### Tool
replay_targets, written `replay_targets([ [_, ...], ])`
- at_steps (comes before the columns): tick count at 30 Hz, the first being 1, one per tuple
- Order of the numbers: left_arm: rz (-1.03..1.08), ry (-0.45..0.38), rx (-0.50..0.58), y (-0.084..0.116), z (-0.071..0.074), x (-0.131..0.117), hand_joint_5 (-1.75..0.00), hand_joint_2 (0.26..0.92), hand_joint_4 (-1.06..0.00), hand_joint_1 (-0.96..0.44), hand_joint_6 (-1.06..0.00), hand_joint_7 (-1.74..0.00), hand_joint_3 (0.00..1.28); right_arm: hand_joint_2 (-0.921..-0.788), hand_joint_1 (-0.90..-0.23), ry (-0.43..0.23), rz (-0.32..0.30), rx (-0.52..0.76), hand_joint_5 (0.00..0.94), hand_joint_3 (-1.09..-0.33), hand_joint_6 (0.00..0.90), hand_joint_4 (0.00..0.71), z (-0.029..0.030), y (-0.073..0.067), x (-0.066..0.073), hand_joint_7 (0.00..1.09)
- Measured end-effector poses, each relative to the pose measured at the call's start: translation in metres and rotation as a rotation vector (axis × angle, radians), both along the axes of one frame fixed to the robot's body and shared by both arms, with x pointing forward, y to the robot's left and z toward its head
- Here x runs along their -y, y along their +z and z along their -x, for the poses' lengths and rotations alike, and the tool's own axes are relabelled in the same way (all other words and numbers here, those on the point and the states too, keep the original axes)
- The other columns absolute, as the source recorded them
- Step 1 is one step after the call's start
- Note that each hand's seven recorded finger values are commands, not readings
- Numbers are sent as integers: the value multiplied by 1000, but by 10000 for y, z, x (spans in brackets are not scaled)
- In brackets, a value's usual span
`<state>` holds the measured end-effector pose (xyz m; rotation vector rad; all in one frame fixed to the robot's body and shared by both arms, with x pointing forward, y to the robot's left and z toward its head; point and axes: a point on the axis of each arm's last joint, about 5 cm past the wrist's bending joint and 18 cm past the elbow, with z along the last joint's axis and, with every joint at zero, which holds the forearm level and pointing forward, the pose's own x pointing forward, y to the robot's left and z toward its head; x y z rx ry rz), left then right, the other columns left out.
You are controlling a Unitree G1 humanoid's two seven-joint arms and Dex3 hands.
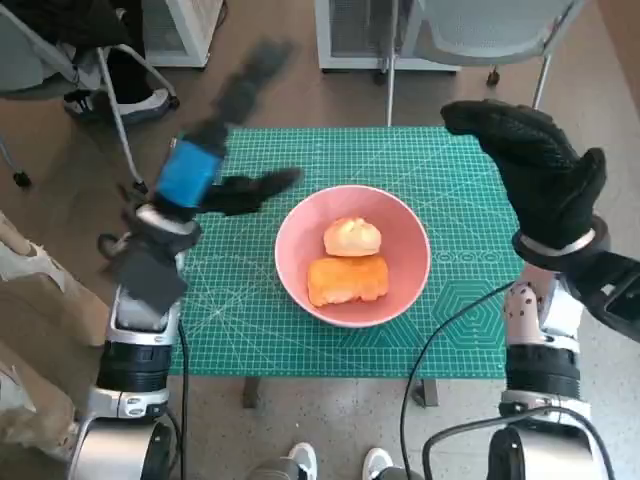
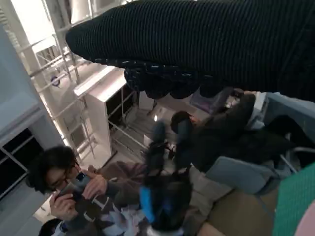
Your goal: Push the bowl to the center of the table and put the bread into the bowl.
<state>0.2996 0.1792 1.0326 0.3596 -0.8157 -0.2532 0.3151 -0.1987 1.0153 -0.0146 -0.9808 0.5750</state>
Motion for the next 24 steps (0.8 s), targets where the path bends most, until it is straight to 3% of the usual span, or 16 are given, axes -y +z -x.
replay_targets([
  [7, 144, -60, -24, -149, 41, -88, -27, 921, -109, -793, -176, -91, 491, -921, -631, -36, 11, 12, 0, -713, -1, 180, 0, 21, -74, 490],
  [24, 169, -67, -81, -320, 127, -154, -8, 921, -98, -753, -143, -81, 527, -921, -634, -68, -6, 14, 0, -720, -1, 149, 10, 95, -138, 471],
])
